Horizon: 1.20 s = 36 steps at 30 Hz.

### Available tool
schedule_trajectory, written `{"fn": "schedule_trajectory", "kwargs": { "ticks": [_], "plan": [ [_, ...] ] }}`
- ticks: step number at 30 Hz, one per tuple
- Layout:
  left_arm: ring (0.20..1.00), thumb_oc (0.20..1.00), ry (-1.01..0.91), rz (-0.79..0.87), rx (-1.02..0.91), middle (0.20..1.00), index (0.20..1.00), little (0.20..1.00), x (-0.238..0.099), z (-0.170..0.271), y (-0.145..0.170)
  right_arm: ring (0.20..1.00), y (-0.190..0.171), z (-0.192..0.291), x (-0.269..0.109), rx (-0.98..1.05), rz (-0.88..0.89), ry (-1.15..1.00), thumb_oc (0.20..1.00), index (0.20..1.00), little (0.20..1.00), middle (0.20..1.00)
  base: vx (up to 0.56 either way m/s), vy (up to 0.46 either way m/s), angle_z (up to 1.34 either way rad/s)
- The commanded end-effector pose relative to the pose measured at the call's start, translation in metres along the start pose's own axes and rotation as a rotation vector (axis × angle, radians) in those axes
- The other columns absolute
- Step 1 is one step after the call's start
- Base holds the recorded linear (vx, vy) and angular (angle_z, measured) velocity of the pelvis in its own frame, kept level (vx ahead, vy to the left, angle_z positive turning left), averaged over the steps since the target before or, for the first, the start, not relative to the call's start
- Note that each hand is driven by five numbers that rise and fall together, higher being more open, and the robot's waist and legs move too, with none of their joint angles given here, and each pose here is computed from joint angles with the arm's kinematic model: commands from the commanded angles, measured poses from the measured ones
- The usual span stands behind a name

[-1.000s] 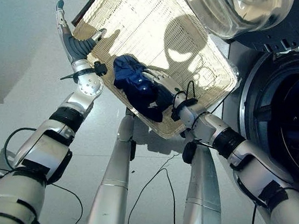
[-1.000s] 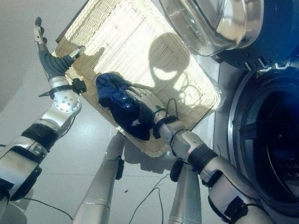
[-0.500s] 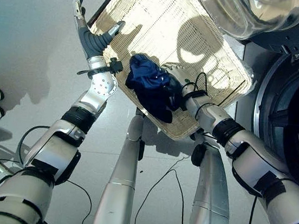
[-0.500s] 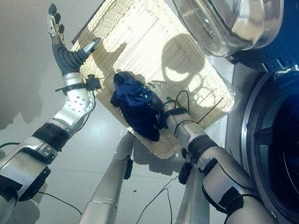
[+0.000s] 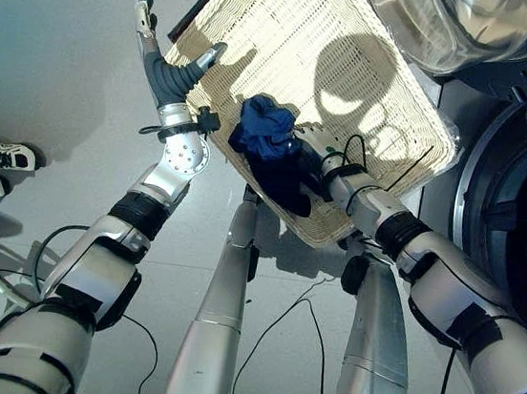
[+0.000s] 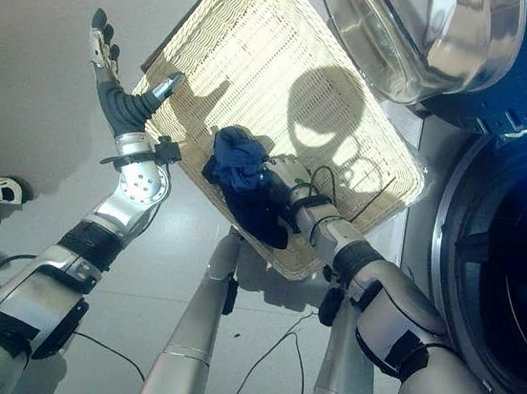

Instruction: Put the clothes into the washing machine.

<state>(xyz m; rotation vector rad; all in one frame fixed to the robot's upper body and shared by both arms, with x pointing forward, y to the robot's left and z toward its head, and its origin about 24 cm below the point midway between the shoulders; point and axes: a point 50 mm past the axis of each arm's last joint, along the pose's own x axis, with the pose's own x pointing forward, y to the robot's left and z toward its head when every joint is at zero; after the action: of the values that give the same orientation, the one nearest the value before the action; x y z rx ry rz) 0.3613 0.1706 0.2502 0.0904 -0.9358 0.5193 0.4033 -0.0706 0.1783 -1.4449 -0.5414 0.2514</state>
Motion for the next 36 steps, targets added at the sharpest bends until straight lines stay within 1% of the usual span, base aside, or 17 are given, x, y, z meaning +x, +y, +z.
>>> {"fn": "schedule_trajectory", "kwargs": {
  "ticks": [1,7,11,17,23,29,31,32,33,36],
  "plan": [
    [1.000,1.000,-0.077,0.024,-0.104,1.000,1.000,1.000,0.007,0.018,-0.008,1.000,0.006,0.035,0.003,0.144,-0.016,-0.119,1.000,1.000,1.000,1.000,0.00,0.000,0.00],
    [1.000,1.000,-0.078,0.022,-0.109,1.000,1.000,1.000,0.005,0.018,-0.009,1.000,0.006,0.041,0.000,0.221,-0.047,-0.139,1.000,1.000,1.000,1.000,0.00,0.000,0.00],
    [1.000,1.000,-0.078,0.010,-0.115,1.000,1.000,1.000,0.004,0.019,-0.010,1.000,0.005,0.046,-0.002,0.236,-0.065,-0.171,1.000,1.000,1.000,1.000,0.00,0.000,0.00],
    [1.000,1.000,-0.087,-0.014,-0.128,1.000,1.000,1.000,0.001,0.021,-0.013,1.000,0.011,0.050,-0.003,0.216,-0.005,-0.172,1.000,1.000,1.000,1.000,0.00,0.000,0.00],
    [1.000,1.000,-0.104,-0.043,-0.158,1.000,1.000,1.000,-0.001,0.026,-0.016,1.000,0.020,0.049,-0.003,0.142,0.074,-0.160,1.000,1.000,1.000,1.000,0.00,0.000,0.00],
    [1.000,1.000,-0.116,-0.064,-0.174,1.000,1.000,1.000,-0.001,0.031,-0.019,1.000,0.025,0.039,-0.002,0.076,0.108,-0.105,1.000,1.000,1.000,1.000,0.00,0.000,0.00],
    [1.000,1.000,-0.122,-0.071,-0.184,1.000,1.000,1.000,0.000,0.033,-0.020,1.000,0.028,0.035,-0.001,0.018,0.150,-0.081,1.000,1.000,1.000,1.000,0.00,0.000,0.00],
    [1.000,1.000,-0.123,-0.072,-0.186,1.000,1.000,1.000,0.000,0.034,-0.021,0.652,0.028,0.035,0.000,0.010,0.156,-0.081,0.652,0.652,0.652,0.652,0.00,0.000,0.00],
    [1.000,1.000,-0.127,-0.074,-0.190,1.000,1.000,1.000,0.000,0.034,-0.021,0.200,0.029,0.034,0.000,0.001,0.175,-0.075,0.200,0.200,0.200,0.200,0.00,0.000,0.00],
    [1.000,1.000,-0.139,-0.086,-0.198,1.000,1.000,1.000,-0.002,0.038,-0.023,0.200,0.031,0.031,-0.001,-0.005,0.193,-0.067,0.200,0.200,0.200,0.200,0.00,0.000,0.00]
  ]
}}
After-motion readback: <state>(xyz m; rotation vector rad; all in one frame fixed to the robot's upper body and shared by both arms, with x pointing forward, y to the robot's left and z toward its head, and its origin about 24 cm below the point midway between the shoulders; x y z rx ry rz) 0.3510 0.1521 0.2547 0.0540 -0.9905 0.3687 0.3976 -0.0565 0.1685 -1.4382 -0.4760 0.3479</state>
